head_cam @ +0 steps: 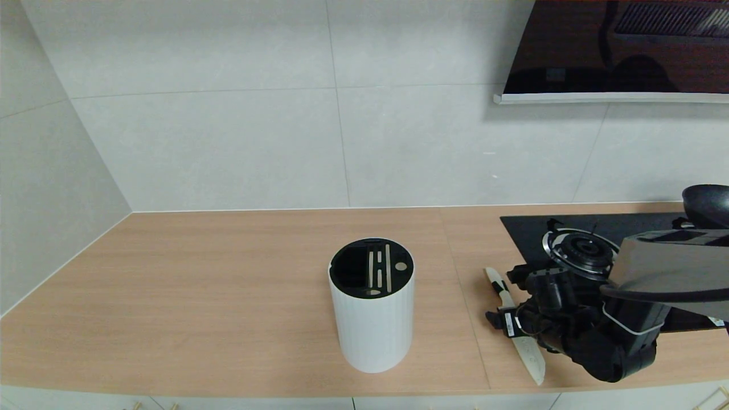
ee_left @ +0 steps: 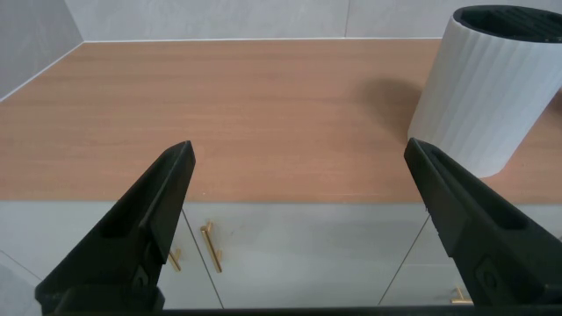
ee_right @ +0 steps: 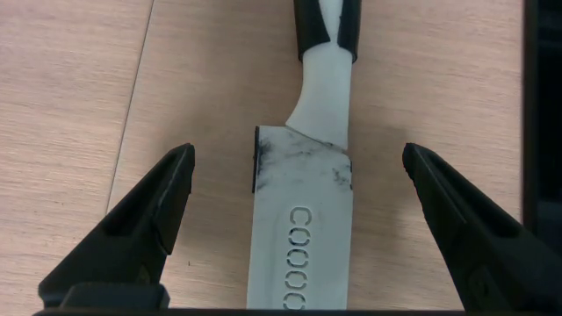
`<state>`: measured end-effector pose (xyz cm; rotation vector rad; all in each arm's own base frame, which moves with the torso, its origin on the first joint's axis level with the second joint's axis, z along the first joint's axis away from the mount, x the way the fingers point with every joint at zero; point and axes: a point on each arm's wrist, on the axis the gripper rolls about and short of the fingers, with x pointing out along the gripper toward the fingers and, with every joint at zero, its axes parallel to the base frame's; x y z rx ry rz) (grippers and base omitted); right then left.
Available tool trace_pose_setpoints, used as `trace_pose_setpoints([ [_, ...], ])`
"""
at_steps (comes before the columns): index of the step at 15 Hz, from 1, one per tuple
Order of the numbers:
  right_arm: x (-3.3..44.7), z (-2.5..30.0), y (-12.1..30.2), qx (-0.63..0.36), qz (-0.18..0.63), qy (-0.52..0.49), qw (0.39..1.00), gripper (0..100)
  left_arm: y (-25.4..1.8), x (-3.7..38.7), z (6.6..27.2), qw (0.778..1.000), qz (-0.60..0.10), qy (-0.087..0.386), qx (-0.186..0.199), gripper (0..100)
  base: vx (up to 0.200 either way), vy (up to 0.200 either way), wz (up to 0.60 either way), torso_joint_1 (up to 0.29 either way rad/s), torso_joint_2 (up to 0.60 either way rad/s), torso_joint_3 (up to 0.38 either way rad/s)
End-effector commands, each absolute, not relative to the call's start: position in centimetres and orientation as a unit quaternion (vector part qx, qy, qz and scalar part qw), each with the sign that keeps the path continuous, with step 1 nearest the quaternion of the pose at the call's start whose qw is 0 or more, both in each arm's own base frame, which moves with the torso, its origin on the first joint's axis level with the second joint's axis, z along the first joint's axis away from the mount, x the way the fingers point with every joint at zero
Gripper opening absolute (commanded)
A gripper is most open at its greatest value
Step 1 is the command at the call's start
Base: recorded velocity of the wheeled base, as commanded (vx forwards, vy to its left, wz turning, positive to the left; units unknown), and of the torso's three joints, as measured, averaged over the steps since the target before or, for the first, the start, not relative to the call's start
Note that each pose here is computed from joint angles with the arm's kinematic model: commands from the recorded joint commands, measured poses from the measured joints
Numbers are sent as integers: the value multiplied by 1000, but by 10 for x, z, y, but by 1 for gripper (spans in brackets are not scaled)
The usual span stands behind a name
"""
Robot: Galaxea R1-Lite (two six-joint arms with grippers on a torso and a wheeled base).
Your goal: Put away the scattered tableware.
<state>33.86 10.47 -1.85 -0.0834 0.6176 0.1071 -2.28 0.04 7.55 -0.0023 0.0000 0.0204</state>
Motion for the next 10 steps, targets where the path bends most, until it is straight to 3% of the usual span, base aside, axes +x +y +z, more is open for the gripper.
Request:
trace_pose_setpoints([
  [1,338,-19,105,-41,52,304,950,100,0,-23,76,1000,11,1,-2,100,0,0,0,0,0,0],
  [3,338,-21,105,-42,52,307,949,100,0,-23,75,1000,11,2,-2,100,0,0,0,0,0,0],
  [4,338,-22,105,-42,52,307,949,0,0,-23,75,1000,12,2,-2,100,0,0,0,0,0,0],
  [10,338,-26,105,-43,52,313,947,0,0,-23,76,1000,11,1,-2,100,0,0,0,0,0,0],
])
